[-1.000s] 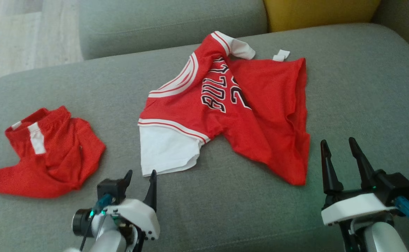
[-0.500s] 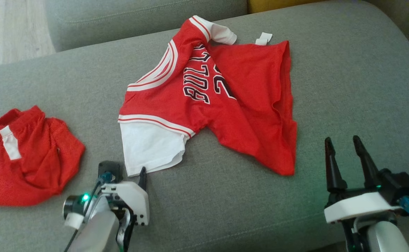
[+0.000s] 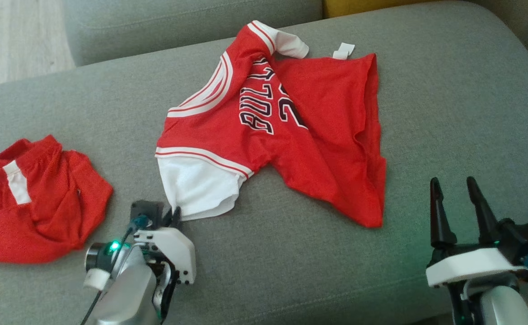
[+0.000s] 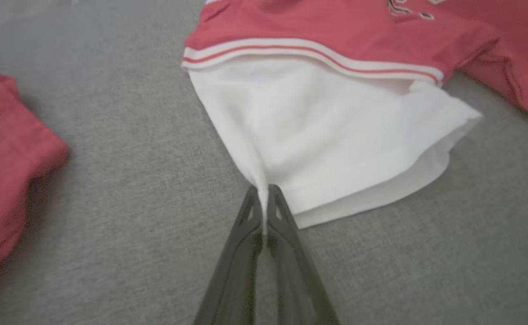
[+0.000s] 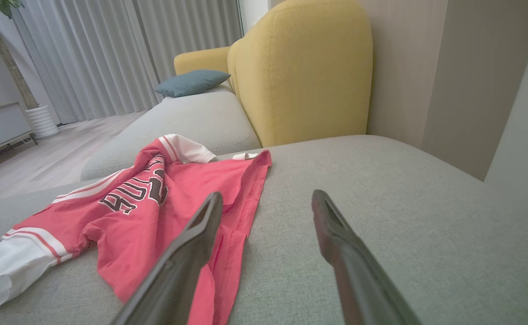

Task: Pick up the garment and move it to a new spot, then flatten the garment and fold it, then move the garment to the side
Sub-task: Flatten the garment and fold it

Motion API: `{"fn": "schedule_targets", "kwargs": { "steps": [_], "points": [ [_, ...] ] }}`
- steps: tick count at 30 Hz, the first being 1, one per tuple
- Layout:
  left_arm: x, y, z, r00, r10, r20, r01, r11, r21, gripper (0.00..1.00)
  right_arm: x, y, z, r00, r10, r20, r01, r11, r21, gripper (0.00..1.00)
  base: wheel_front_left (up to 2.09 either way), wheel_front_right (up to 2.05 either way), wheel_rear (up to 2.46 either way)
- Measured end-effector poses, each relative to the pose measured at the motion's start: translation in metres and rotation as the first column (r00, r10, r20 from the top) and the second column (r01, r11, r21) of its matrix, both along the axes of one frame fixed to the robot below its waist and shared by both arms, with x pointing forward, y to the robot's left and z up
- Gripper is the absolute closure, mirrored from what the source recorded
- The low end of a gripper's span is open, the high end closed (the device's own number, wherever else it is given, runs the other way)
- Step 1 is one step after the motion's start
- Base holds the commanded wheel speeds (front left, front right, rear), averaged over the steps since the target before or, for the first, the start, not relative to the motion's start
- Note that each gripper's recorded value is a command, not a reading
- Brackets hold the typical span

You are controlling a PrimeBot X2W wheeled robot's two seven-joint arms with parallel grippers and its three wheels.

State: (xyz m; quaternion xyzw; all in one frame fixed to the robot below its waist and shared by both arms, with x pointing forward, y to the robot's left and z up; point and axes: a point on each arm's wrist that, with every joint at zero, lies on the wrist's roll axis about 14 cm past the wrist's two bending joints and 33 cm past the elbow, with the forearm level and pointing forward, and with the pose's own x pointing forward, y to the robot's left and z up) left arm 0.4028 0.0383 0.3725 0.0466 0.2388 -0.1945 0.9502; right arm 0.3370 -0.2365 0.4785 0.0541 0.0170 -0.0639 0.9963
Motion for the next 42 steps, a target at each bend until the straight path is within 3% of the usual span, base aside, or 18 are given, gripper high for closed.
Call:
{"fn": "schedule_targets", "kwargs": {
  "steps": [7, 15, 25, 32, 42],
  "points": [
    [0.018, 0.007, 0.044, 0.979, 0.099, 0.177, -0.075, 0.988, -0.134, 1.00, -0.003, 0.010, -0.025, 0.993, 0.030, -0.112, -0.025, 0.999, 0.044, 0.00, 0.00, 0.00, 0.00],
    [0.027, 0.010, 0.097, 0.932, 0.166, 0.321, -0.090, 0.967, -0.238, 1.00, -0.017, 0.031, -0.065, 0.960, 0.090, -0.266, -0.037, 0.980, 0.198, 0.00, 0.00, 0.00, 0.00],
    [0.025, 0.024, 0.106, 0.909, 0.211, 0.360, -0.123, 0.960, -0.252, 1.00, -0.032, 0.056, -0.104, 0.912, 0.153, -0.380, -0.009, 0.935, 0.355, 0.00, 0.00, 0.00, 0.00],
    [0.020, 0.032, 0.096, 0.915, 0.219, 0.338, -0.142, 0.961, -0.239, 1.00, -0.014, 0.065, -0.109, 0.912, 0.172, -0.372, -0.003, 0.911, 0.413, 0.00, 0.00, 0.00, 0.00],
    [0.017, 0.045, 0.088, 0.915, 0.243, 0.323, -0.174, 0.958, -0.228, 1.00, 0.003, 0.076, -0.120, 0.900, 0.197, -0.390, -0.022, 0.912, 0.410, 0.00, 0.00, 0.00, 0.00]
  ]
}}
